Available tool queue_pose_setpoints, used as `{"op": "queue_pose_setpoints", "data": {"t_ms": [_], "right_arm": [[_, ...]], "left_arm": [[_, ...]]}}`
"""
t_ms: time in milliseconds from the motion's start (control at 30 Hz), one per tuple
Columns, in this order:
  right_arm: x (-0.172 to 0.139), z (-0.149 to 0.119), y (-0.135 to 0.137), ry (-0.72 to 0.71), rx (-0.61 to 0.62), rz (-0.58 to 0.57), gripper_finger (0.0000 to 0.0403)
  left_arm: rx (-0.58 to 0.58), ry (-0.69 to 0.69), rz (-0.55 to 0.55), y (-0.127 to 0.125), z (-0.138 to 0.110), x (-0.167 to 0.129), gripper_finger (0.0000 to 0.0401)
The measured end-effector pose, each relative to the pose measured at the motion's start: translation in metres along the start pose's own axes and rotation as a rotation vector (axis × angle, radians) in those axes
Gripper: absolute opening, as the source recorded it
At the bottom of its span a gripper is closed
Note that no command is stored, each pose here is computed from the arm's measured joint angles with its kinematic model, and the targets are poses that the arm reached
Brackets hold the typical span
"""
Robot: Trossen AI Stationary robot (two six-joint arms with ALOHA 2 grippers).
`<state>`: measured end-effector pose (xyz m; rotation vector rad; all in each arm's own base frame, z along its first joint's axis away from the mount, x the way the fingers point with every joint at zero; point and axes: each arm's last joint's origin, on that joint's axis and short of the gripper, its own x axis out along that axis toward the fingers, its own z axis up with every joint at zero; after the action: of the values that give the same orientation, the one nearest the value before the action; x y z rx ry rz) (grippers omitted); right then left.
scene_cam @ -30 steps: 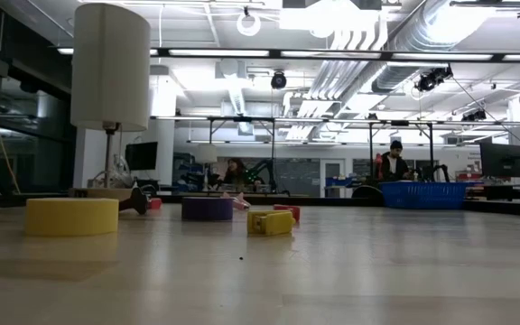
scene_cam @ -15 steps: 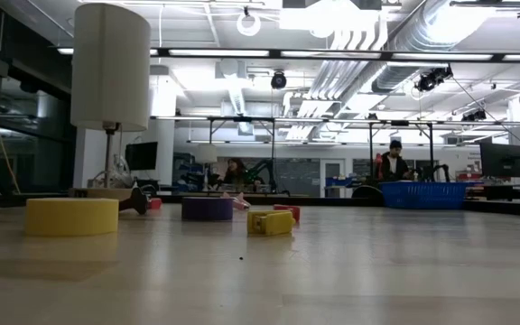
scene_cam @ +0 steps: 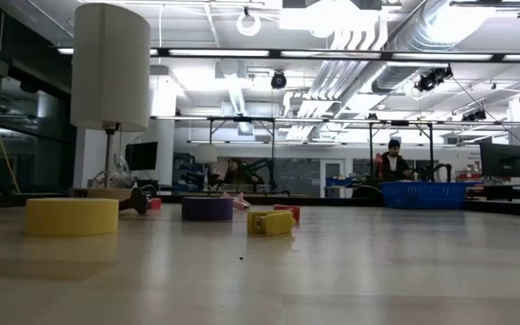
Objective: Pick and place Stapler, Stapler remover, tape
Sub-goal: Put the green stapler into the red bin
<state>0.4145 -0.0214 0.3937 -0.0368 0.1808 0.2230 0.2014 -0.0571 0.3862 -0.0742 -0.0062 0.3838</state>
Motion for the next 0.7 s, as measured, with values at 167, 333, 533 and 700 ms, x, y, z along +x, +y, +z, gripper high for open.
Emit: {"op": "queue_pose_setpoints", "data": {"t_ms": [167,333,533,700], "right_arm": [[0.000,-0.005,0.001,0.054,0.025,0.005,0.0102],[-0.001,-0.013,0.001,0.133,0.063,0.011,0.0102],[-0.014,-0.014,0.004,0.221,0.081,-0.033,0.0103],[-0.029,-0.011,0.005,0.287,0.064,-0.105,0.0103]], "left_arm": [[0.011,0.006,0.027,0.001,-0.001,0.000,0.0050],[0.026,0.016,0.061,0.002,-0.002,0.000,0.0050],[0.019,0.046,0.070,0.005,-0.005,-0.003,0.0050],[-0.048,0.111,0.047,0.013,-0.008,-0.013,0.0050]]}}
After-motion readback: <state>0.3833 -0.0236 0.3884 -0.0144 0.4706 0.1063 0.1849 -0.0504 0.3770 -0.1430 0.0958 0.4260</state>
